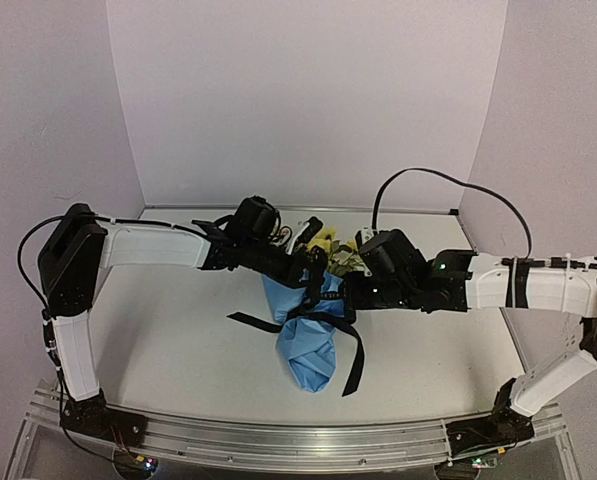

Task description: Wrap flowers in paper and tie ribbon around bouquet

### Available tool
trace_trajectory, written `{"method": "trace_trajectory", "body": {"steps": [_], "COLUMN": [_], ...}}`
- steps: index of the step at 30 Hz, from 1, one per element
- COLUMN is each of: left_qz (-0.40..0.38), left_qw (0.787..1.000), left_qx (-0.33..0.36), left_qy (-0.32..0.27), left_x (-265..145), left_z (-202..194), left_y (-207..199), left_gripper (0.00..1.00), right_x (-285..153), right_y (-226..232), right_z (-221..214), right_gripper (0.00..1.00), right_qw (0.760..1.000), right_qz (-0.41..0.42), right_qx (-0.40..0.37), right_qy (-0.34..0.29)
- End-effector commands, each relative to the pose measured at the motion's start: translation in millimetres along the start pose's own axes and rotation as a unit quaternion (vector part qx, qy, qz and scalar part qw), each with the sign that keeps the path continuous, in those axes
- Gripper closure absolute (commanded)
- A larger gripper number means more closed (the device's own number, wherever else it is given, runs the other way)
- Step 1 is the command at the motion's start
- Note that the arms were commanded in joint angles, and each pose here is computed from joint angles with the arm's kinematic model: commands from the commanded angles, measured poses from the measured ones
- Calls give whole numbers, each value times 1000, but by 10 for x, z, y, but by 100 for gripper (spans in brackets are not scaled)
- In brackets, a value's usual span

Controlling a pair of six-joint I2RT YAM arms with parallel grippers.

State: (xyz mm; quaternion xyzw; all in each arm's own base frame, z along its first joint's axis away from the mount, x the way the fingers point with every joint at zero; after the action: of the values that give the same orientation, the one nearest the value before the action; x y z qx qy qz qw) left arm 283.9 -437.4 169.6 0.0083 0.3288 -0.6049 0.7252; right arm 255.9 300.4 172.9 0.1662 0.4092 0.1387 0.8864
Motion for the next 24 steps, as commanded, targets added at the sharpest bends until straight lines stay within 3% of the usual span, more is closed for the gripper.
{"method": "trace_trajectory", "body": {"steps": [1, 10, 24], "left_qz": [-30, -26, 1], "left_qw": [999, 999, 1000], "left_qx": [23, 23, 28], "left_qy": [-2, -2, -14], "left_x": [-68, -76, -172], "left_z": [30, 7, 38], "left_y": [-223, -249, -221], "left_gripper": [100, 100, 100], "right_x": [12, 245, 404], "right_y": [3, 29, 14], "right_z": [147, 56, -46], "right_gripper": [56, 55, 58], "right_qw": [1000, 998, 997], "right_qz": [1, 11, -2], "right_qx": [30, 33, 33], "right_qy": [-5, 48, 69]}}
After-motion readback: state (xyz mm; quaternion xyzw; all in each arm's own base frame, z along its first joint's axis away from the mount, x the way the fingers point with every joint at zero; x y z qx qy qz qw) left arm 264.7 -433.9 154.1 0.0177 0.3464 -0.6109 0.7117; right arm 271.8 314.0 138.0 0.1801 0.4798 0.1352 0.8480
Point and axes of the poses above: each gripper's point midway between its finger pads, its own x axis out along the fingers, its own y axis along the line the jaws close on, z = x × y, the point moved 2 cm from there along -x, back along the fingers, and after that the axes turned 12 degrees about x, right-handed, at the moved point
